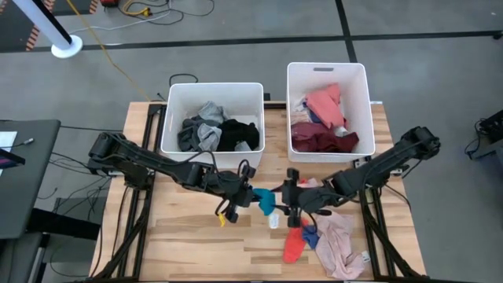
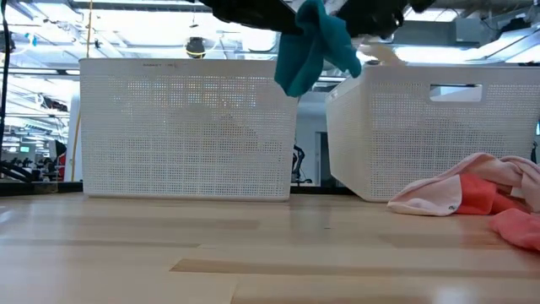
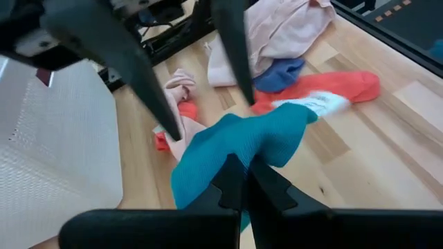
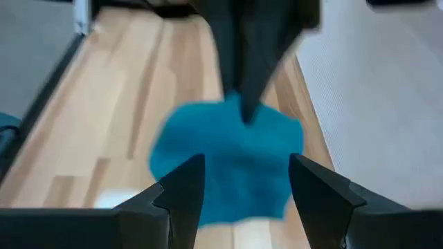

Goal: Sort clothes
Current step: Put the blue sock into the right white laundry organizer

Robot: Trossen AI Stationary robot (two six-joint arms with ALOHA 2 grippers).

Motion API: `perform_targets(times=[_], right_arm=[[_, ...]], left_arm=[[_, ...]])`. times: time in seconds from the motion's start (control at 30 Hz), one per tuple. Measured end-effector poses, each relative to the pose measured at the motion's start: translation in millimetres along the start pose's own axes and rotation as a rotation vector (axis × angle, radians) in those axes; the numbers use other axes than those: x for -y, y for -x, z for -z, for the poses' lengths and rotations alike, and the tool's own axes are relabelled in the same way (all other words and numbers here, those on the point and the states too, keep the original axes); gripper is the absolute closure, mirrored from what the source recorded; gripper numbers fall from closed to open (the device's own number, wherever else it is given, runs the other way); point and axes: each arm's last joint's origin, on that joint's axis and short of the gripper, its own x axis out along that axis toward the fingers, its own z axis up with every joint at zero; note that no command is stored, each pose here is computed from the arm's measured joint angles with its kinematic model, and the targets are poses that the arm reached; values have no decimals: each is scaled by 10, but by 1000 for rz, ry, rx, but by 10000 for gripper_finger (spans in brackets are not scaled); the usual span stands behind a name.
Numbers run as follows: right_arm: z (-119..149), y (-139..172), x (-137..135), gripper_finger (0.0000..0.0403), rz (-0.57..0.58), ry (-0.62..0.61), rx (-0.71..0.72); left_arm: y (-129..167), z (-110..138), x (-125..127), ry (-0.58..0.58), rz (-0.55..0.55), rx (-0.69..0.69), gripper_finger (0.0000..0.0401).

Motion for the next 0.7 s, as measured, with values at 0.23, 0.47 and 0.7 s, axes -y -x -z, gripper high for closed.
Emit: perform_targets(times=[0.23, 0.47, 0.7], right_arm=[[-36, 8, -21, 180, -12, 2, 37], [-37, 9, -22, 180, -13, -6, 38], [-43, -4, 7, 180, -4, -23, 37]], left_arm=[[0, -27, -12, -5, -12, 28, 401], [4, -68, -29, -10, -28, 65, 401], [17, -131, 21, -39, -31, 110, 401]])
